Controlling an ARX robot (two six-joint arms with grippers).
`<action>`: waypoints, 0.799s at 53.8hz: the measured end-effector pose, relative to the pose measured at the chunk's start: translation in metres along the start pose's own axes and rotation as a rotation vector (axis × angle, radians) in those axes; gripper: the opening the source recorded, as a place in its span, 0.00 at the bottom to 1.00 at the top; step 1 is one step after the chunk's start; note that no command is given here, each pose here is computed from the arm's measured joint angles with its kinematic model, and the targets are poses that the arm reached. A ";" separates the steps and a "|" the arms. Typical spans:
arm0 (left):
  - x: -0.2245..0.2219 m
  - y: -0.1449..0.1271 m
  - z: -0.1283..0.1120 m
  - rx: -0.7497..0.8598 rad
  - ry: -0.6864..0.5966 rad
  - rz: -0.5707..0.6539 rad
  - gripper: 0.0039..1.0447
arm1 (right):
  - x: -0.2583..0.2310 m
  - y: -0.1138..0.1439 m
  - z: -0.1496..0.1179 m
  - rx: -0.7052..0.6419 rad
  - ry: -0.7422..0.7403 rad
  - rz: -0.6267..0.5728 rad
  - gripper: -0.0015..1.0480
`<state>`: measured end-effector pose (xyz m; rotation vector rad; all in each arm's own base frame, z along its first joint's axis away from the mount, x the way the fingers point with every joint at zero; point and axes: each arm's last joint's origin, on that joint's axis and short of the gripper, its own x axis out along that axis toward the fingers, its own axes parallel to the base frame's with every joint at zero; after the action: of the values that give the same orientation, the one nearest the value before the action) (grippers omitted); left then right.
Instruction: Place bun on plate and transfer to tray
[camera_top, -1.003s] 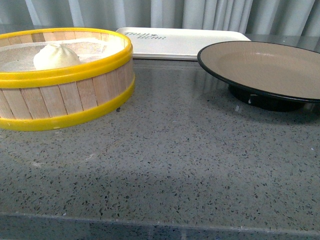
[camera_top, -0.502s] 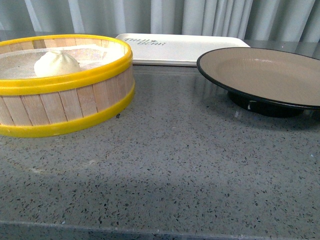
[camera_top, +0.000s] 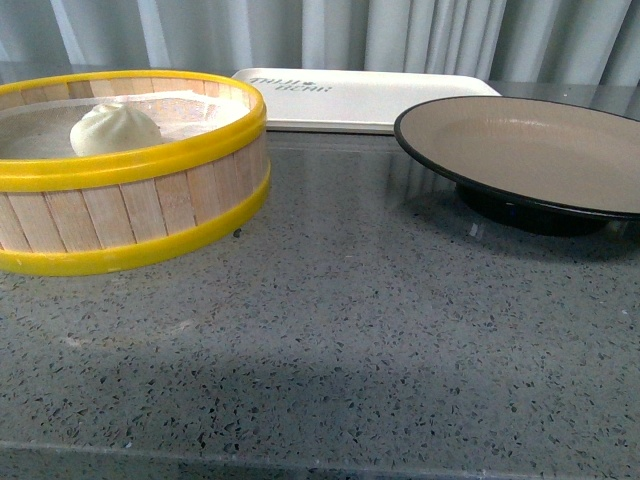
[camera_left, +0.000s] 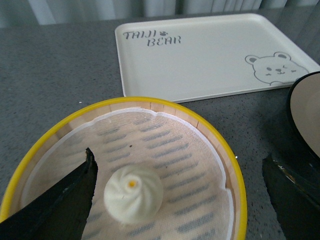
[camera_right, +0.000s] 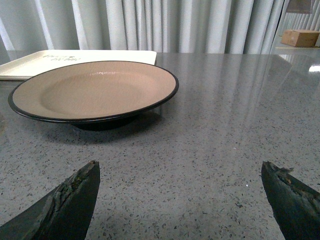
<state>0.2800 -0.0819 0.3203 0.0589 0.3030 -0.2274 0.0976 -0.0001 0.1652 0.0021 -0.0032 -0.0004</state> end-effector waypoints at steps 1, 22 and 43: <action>0.012 -0.001 0.003 0.010 0.021 0.006 0.94 | 0.000 0.000 0.000 0.000 0.000 0.000 0.92; 0.079 0.031 -0.009 0.087 0.208 0.165 0.94 | 0.000 0.000 0.000 0.000 0.000 0.000 0.92; 0.072 0.044 -0.014 -0.015 0.288 0.103 0.94 | 0.000 0.000 0.000 0.000 0.000 0.000 0.92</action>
<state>0.3533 -0.0532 0.2859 0.0925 0.5871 -0.1135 0.0976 -0.0001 0.1652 0.0021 -0.0032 -0.0008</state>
